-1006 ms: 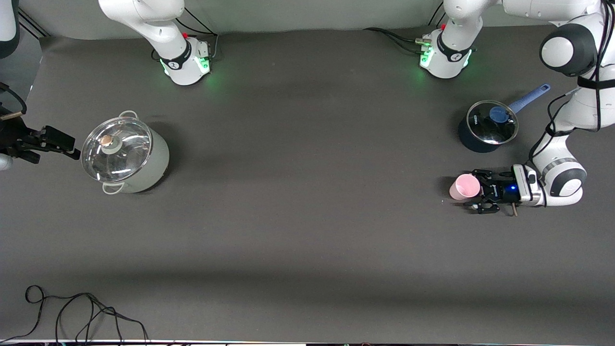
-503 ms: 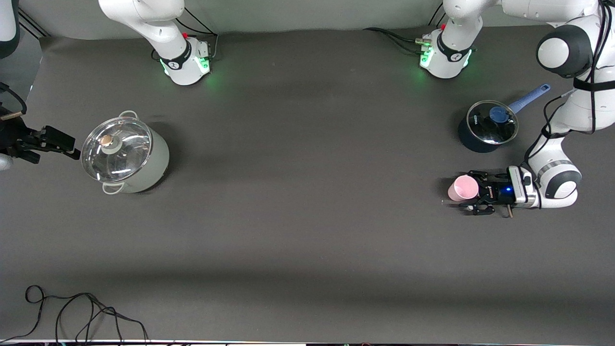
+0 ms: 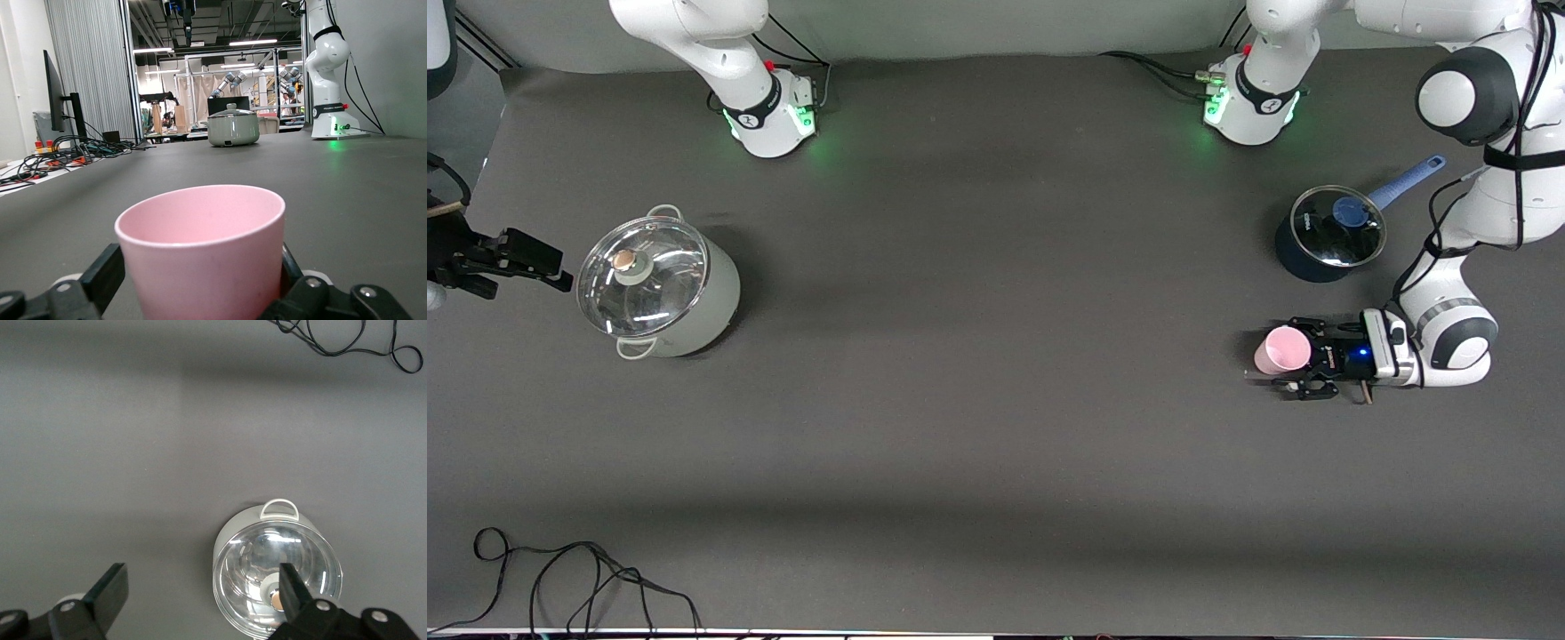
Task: Transfer pink cup from left to right arm
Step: 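Carry the pink cup with the left gripper toward the right gripper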
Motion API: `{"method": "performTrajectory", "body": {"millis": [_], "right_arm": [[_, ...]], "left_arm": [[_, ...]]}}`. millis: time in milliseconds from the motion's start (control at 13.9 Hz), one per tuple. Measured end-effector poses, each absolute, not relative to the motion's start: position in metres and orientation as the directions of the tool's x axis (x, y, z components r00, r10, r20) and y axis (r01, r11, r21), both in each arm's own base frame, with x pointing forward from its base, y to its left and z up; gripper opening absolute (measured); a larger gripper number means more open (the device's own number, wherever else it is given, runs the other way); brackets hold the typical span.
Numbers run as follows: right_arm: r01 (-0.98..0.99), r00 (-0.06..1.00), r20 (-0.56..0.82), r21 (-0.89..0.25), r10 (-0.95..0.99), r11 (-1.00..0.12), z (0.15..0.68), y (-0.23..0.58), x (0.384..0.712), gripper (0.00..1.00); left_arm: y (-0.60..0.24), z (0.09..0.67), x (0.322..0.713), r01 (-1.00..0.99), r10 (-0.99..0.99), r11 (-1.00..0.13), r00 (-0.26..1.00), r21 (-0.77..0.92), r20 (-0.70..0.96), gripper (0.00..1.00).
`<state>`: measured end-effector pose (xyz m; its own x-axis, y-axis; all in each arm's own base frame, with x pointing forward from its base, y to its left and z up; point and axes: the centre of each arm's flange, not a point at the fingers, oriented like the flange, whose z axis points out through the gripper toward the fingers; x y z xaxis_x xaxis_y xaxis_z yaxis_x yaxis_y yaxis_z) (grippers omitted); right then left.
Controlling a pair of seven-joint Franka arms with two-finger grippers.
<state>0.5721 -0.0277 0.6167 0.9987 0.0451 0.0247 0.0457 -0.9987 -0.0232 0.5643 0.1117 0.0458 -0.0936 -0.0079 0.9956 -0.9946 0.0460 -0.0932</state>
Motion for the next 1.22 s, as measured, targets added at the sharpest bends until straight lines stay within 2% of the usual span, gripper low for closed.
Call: {"method": "performTrajectory", "body": {"millis": [72,144,216,287,719,1006,1222], "right_arm": [[0.046,0.999,0.026,-0.023,0.045,-0.999,0.617,-0.028,0.572,1.00],[0.046,0.998,0.031,-0.023,0.046,-0.999,0.620,-0.028,0.572,1.00],[0.047,0.998,0.036,-0.022,0.046,-0.999,0.622,-0.027,0.572,1.00],[0.048,0.998,0.039,-0.022,0.047,-0.999,0.624,-0.027,0.573,1.00],[0.050,0.998,0.042,-0.022,0.049,-0.999,0.625,-0.026,0.573,1.00],[0.049,0.998,0.039,-0.022,0.049,-0.999,0.623,-0.026,0.574,1.00],[0.048,0.999,0.014,-0.024,0.048,-0.999,0.620,-0.026,0.572,1.00]], "left_arm": [[0.110,0.046,0.565,-0.994,-0.008,0.048,-0.094,-0.093,0.996,0.87],[0.108,0.046,0.565,-0.994,-0.010,0.051,-0.094,-0.093,0.996,0.87],[0.107,0.045,0.566,-0.994,-0.014,0.051,-0.094,-0.093,0.995,0.81],[0.106,0.045,0.566,-0.994,-0.014,0.053,-0.095,-0.094,0.995,0.70],[0.087,0.049,0.578,-0.988,-0.023,0.077,-0.140,-0.138,0.990,0.69],[0.035,0.068,0.610,-0.969,-0.012,0.127,-0.216,-0.213,0.976,0.65],[-0.020,0.086,0.633,-0.962,0.025,0.079,-0.261,-0.262,0.965,0.65]]}}
